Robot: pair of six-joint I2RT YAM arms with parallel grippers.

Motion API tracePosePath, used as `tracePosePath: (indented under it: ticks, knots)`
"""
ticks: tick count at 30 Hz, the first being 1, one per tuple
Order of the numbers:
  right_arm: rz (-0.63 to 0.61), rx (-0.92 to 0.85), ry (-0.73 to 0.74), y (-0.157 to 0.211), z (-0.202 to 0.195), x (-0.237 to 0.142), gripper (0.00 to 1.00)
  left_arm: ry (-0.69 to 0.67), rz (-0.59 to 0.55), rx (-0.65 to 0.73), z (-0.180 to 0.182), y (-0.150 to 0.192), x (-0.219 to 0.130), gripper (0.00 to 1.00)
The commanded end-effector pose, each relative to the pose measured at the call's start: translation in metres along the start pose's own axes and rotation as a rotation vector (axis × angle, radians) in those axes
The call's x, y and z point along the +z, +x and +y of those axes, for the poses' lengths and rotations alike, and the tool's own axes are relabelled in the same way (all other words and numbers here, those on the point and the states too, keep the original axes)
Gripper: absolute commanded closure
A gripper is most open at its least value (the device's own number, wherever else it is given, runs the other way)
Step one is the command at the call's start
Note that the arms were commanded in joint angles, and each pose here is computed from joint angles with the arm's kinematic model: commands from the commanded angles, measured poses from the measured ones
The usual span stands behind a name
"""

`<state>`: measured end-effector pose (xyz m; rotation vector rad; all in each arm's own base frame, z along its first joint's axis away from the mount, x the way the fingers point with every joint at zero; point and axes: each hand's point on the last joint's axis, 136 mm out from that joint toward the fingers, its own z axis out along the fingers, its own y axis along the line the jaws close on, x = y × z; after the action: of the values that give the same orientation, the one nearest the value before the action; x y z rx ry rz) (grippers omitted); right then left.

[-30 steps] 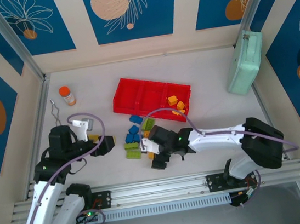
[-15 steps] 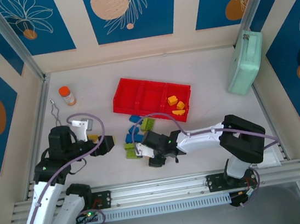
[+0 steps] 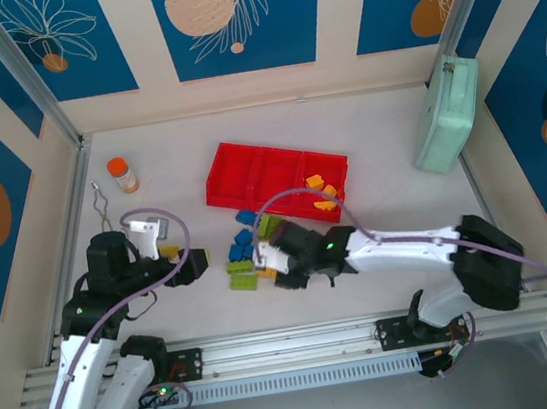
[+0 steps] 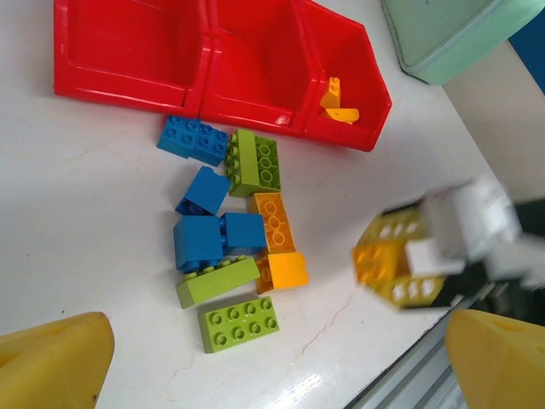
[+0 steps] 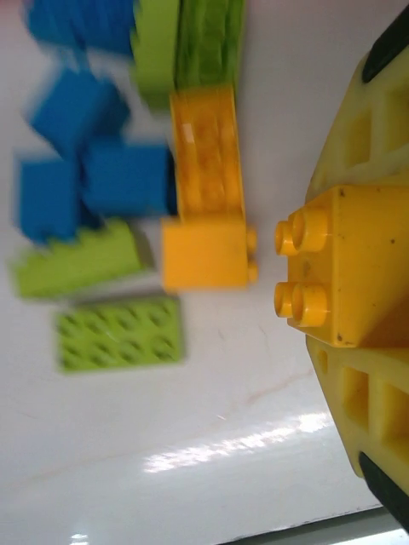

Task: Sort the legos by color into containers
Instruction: Pick up the lego from the bottom-center of the table, then place the lego in the container.

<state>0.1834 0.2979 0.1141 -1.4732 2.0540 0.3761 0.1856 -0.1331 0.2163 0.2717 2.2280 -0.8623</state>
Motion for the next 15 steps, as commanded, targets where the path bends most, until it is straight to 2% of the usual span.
tracePosePath:
  ticks: [1,3,5,8,11,15]
  knots:
    - [-0.147,0.146,0.048,-0.032,-0.039,-0.04,0.92,0.06,-0.005,0.039,-0.012,0.0,-0.002,0.01]
    - [-0.177,0.303,0.164,-0.035,-0.088,-0.059,0.96,0.068,-0.005,0.04,-0.014,0.0,-0.001,0.01]
    - [-0.155,0.509,0.255,-0.025,-0.134,-0.073,1.0,0.07,0.001,0.038,-0.013,0.0,0.0,0.01]
    - [-0.115,0.771,0.301,-0.008,-0.186,-0.08,1.0,0.077,0.01,0.035,-0.014,0.001,0.001,0.01]
    - [-0.029,0.913,0.354,0.009,-0.221,-0.07,1.0,0.077,0.015,0.032,-0.013,0.001,0.002,0.01]
    - [0.105,1.049,0.346,0.03,-0.247,-0.041,1.0,0.065,0.013,0.029,-0.011,0.001,0.002,0.01]
